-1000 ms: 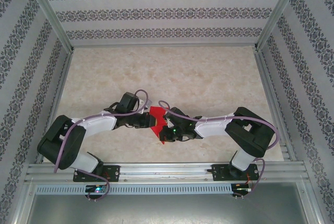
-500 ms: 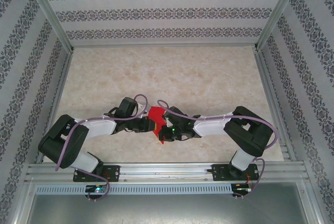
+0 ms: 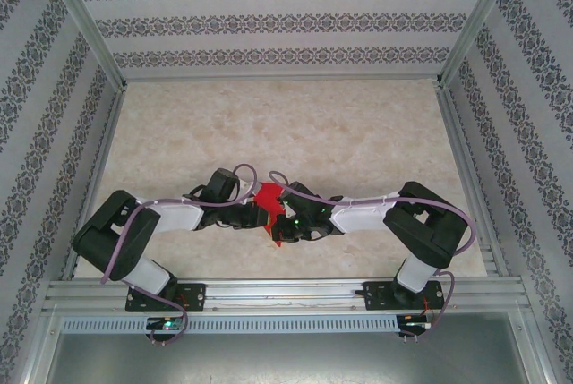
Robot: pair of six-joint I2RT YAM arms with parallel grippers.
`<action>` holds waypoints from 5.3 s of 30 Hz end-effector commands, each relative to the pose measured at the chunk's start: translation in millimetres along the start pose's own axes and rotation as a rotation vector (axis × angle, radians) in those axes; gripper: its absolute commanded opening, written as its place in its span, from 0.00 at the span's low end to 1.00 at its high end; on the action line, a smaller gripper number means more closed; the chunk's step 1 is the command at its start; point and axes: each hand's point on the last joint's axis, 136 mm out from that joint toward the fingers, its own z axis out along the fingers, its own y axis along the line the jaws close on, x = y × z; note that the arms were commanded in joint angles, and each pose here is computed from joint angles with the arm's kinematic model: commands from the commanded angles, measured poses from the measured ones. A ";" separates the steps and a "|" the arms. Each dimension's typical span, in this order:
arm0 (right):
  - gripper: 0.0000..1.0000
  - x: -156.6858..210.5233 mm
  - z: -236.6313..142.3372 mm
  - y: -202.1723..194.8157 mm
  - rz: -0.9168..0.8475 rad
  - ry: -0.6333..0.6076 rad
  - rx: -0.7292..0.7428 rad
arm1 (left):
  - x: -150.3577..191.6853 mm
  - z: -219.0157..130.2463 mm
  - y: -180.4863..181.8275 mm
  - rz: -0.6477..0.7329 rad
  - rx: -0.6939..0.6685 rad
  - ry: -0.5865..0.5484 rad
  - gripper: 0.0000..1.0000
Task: Fold a paper plane with a square sheet of paper (fold left side to right side)
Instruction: Third fold the triangle at the center of the table.
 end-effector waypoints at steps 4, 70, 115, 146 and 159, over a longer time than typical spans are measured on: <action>0.00 42.1 6.7 -86.9 0.071 0.110 0.333 | -7.3 7.8 0.8 0.011 -0.015 0.002 0.15; 0.00 25.1 -22.5 -87.7 0.003 0.076 0.284 | -22.7 -14.0 -23.6 0.113 0.013 -0.043 0.14; 0.00 -17.7 -19.8 -6.6 -0.004 -0.045 0.011 | -3.2 21.3 45.1 0.030 -0.319 0.110 0.04; 0.00 35.5 -17.9 -49.1 0.098 0.039 0.105 | -9.7 17.5 60.4 0.017 -0.392 0.089 0.00; 0.00 48.9 -24.9 -58.4 0.120 0.041 0.107 | -11.1 15.5 60.1 0.016 -0.396 0.086 0.00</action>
